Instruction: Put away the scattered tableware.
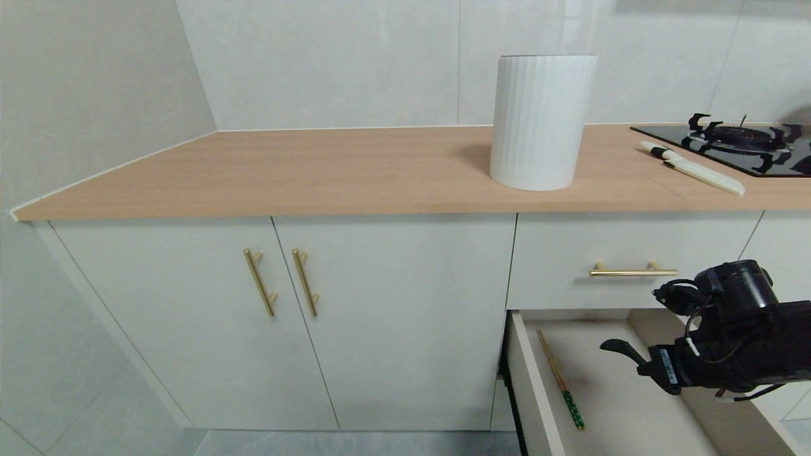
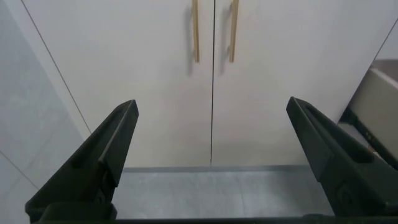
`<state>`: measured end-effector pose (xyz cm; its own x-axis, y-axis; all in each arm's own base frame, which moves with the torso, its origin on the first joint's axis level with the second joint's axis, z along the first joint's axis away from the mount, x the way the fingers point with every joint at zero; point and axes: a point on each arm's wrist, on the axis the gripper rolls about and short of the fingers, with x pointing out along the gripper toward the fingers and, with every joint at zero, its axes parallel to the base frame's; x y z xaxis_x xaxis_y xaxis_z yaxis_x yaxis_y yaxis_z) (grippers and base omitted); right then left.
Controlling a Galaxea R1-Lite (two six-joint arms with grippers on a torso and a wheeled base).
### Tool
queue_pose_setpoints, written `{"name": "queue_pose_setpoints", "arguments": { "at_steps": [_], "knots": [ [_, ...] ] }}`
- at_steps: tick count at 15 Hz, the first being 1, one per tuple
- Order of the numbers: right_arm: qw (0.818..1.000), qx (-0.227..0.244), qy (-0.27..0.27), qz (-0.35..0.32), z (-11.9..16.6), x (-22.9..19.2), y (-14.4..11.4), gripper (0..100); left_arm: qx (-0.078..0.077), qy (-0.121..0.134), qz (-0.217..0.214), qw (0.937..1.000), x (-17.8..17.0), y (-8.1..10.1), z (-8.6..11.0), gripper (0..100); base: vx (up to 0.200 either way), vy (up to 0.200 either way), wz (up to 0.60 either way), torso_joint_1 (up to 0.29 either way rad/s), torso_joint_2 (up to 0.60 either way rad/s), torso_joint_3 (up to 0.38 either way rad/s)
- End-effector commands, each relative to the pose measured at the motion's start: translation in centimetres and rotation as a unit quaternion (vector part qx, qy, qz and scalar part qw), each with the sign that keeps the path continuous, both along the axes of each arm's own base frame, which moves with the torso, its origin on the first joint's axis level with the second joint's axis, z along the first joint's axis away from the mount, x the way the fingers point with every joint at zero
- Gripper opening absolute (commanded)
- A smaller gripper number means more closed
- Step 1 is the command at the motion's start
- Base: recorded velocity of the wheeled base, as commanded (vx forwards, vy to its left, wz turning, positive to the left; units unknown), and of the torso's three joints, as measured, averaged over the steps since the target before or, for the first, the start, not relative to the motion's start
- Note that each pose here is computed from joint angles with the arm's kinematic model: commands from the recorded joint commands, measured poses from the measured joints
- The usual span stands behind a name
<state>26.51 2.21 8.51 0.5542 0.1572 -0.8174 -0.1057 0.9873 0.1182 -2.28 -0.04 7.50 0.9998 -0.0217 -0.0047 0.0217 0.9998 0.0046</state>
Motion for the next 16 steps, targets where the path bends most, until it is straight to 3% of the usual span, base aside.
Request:
{"name": "queue_pose_setpoints", "arguments": {
  "at_steps": [1, 8, 11, 16],
  "knots": [
    [1.0, -0.001, 0.015, 0.0, -0.9, 0.1, 0.0, 0, 0.0, 0.001, 0.0, 1.0, 0.0, 0.0, 0.0, 100, 0.0, 0.0, 0.0, -0.036, 0.45, 0.398],
    [1.0, -0.012, 0.02, -0.007, -1.9, 0.7, 0.0, 0, 0.0, 0.001, 0.0, 1.0, 0.0, 0.0, 0.0, 100, 0.0, 0.0, 0.0, 0.002, 0.03, 0.027],
    [0.998, -0.032, 0.051, -0.013, -4.5, 1.5, 0.0, 0, 0.0, 0.001, -0.001, 1.0, 0.0, 0.0, 0.0, 100, 0.0, 0.0, 0.0, -0.025, 0.11, 0.098],
    [0.998, -0.041, 0.05, -0.018, -7.8, 3.1, 0.0, 0, 0.0, 0.001, 0.0, 1.0, 0.0, 0.0, 0.0, 100, 0.0, 0.0, 0.0, -0.001, 0.01, 0.006]
  ]
}}
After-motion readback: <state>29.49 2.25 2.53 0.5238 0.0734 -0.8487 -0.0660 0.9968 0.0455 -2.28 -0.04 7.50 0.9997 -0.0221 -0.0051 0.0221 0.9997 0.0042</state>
